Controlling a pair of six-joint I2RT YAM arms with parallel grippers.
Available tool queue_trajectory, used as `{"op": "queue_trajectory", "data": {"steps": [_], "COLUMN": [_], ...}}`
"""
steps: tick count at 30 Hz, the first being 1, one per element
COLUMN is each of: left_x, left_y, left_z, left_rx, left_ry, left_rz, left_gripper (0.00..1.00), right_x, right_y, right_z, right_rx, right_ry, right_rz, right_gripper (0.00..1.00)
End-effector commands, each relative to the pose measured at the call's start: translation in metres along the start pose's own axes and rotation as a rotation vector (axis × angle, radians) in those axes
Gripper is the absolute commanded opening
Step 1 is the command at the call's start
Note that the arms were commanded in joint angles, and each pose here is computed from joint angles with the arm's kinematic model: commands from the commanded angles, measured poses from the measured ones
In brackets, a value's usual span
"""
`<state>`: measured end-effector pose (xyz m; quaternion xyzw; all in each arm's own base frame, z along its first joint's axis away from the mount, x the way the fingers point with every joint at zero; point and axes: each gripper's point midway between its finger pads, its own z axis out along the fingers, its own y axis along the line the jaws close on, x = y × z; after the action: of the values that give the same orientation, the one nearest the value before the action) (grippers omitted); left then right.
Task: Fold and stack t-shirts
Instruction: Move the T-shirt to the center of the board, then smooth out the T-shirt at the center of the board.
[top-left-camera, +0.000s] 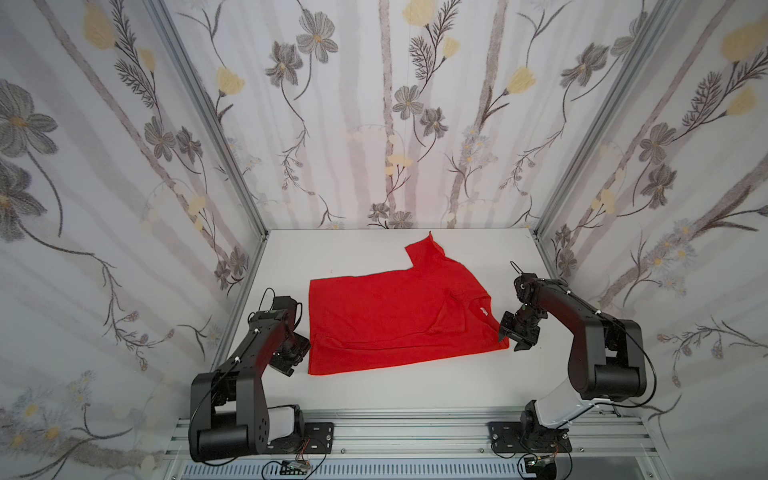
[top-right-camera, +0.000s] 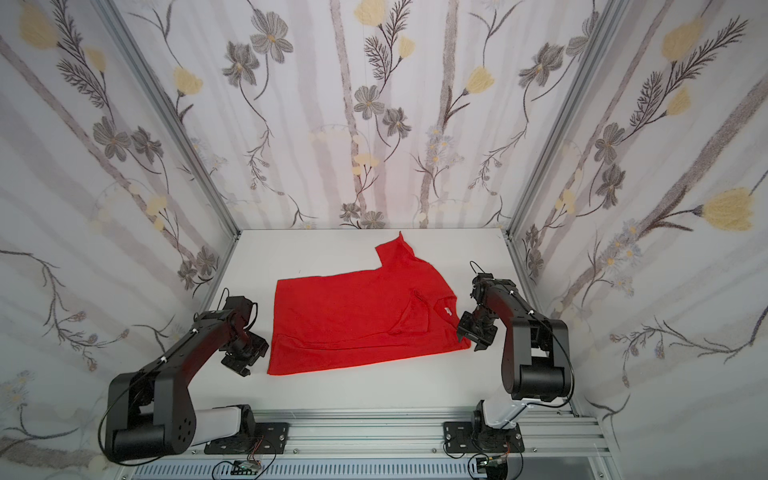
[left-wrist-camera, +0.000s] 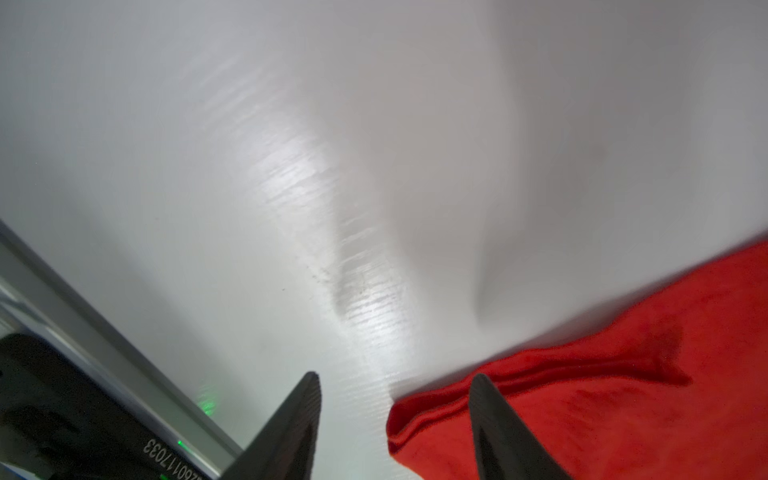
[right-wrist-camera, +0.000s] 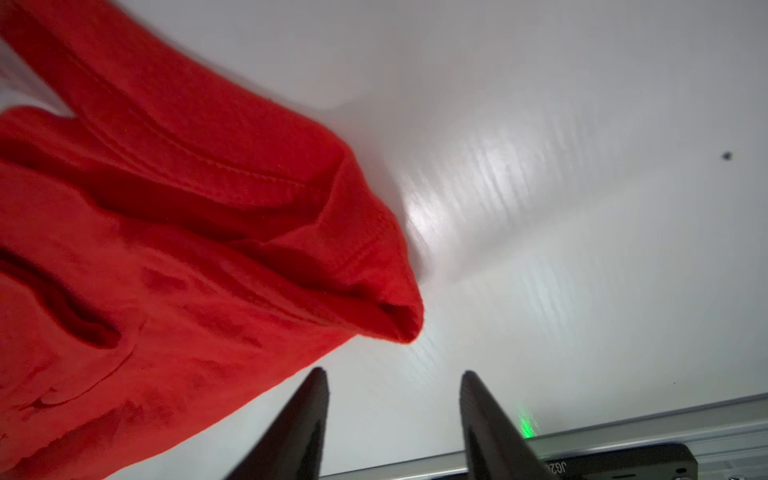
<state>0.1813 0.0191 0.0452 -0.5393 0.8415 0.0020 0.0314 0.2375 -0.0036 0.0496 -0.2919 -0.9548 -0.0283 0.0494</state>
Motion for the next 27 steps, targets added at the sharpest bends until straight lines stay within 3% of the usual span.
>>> {"op": "queue_trajectory", "data": {"steps": [1,7,9,11,13,17,20,27], "left_x": [0.000,-0.018,-0.019,-0.013,-0.009,-0.005,-0.004,-0.001], "left_y": [0.025,0.027,0.008,-0.019,-0.039,-0.060,-0.057,-0.054], "left_z": [-0.021,-0.067,-0.072,-0.073,-0.076,-0.090,-0.098,-0.109], "left_rx": [-0.014,0.103,0.202,0.330,0.420,0.508,0.497,0.430], "left_ry": [-0.067,-0.228,-0.230,-0.192,-0.167,-0.172,-0.200,-0.249], "left_rz": [-0.107,-0.086,-0.030,0.043,0.105,0.246,0.355,0.498], "left_gripper": [0.92,0.92,0.89,0.85,0.82,0.80,0.80,0.84], "right_x": [0.000,-0.005,-0.004,0.000,0.009,0.026,0.031,0.035], "right_y": [-0.018,-0.014,0.009,0.052,0.085,0.138,0.164,0.181], "right_z": [-0.011,-0.045,-0.057,-0.069,-0.077,-0.079,-0.071,-0.046], "right_rx": [0.059,0.013,-0.079,-0.216,-0.266,-0.396,-0.457,-0.451], "right_ry": [-0.086,-0.185,-0.196,-0.203,-0.208,-0.157,-0.132,-0.098], "right_rz": [0.078,0.039,-0.028,-0.166,-0.296,-0.396,-0.433,-0.450], "right_gripper": [0.99,0.99,0.95,0.93,0.93,0.91,0.91,0.90]}}
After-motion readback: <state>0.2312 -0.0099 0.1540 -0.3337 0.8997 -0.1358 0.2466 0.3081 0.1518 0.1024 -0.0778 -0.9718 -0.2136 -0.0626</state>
